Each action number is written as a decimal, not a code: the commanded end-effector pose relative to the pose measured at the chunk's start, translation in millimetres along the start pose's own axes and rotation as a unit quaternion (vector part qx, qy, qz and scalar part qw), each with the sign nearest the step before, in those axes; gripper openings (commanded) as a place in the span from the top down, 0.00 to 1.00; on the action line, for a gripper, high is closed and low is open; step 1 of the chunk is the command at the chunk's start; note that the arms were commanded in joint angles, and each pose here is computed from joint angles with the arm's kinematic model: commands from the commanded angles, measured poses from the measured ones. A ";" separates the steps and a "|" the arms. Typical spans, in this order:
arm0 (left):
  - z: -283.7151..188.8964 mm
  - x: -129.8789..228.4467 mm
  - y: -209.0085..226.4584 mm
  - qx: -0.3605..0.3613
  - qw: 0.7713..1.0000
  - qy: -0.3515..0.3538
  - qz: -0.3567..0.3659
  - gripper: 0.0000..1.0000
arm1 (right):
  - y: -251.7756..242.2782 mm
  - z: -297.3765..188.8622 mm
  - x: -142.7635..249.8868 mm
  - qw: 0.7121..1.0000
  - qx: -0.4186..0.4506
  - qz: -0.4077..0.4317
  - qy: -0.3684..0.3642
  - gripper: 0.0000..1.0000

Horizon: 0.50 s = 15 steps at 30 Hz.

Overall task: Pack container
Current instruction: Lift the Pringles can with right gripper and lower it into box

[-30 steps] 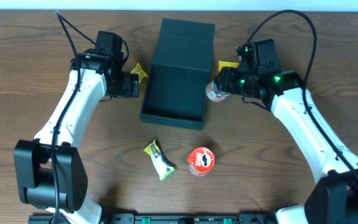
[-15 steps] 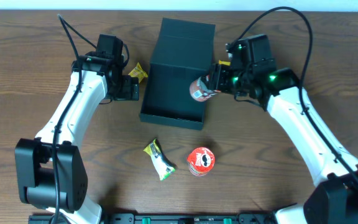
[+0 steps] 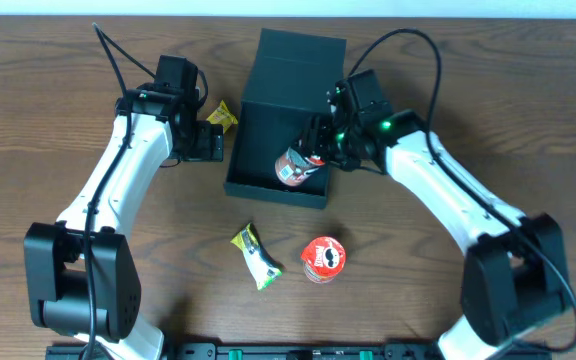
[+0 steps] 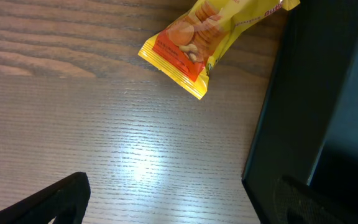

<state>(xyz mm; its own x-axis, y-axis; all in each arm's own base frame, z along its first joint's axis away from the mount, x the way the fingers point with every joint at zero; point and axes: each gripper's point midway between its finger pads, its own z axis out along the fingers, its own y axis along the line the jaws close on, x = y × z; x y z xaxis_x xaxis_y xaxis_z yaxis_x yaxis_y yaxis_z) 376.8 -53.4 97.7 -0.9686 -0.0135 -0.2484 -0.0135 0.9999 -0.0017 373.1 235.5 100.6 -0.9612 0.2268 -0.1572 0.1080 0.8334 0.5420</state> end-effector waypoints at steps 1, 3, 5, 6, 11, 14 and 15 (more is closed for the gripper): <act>0.3 1.3 4.4 -0.011 1.000 0.000 -0.003 0.05 | -1.6 -0.4 -10.9 1.000 0.014 0.005 -0.023 0.33; 0.3 1.3 4.4 -0.011 1.000 0.000 -0.003 0.04 | -8.1 -0.4 -18.3 0.999 0.032 0.005 -0.042 0.33; 0.3 1.3 4.4 -0.011 1.000 0.000 -0.003 0.05 | -8.0 -1.0 -24.8 0.998 0.035 0.002 -0.057 0.34; 0.3 1.3 4.4 -0.011 1.000 0.000 -0.003 0.05 | -6.0 -1.3 -28.1 0.997 0.031 0.000 -0.064 0.34; 0.3 1.5 4.5 -0.011 1.000 0.000 -0.003 0.05 | -3.6 2.4 -32.7 0.996 0.022 0.039 -0.072 0.30; 0.3 1.5 4.5 -0.011 1.000 0.000 -0.003 0.04 | -7.4 7.1 -31.0 0.994 0.024 0.081 -0.067 0.23; 0.3 1.5 4.5 -0.011 1.000 0.000 -0.003 0.05 | -8.7 8.7 -30.7 0.993 0.026 0.091 -0.066 0.22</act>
<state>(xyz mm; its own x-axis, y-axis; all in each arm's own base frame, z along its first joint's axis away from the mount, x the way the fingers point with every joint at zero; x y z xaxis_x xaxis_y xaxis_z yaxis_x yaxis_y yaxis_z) 376.9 -53.4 97.7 -0.9685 -0.0135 -0.2488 -0.0135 0.9999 -0.0018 398.7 226.0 96.8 -0.9082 0.3629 -0.2084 0.2101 0.8260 0.5230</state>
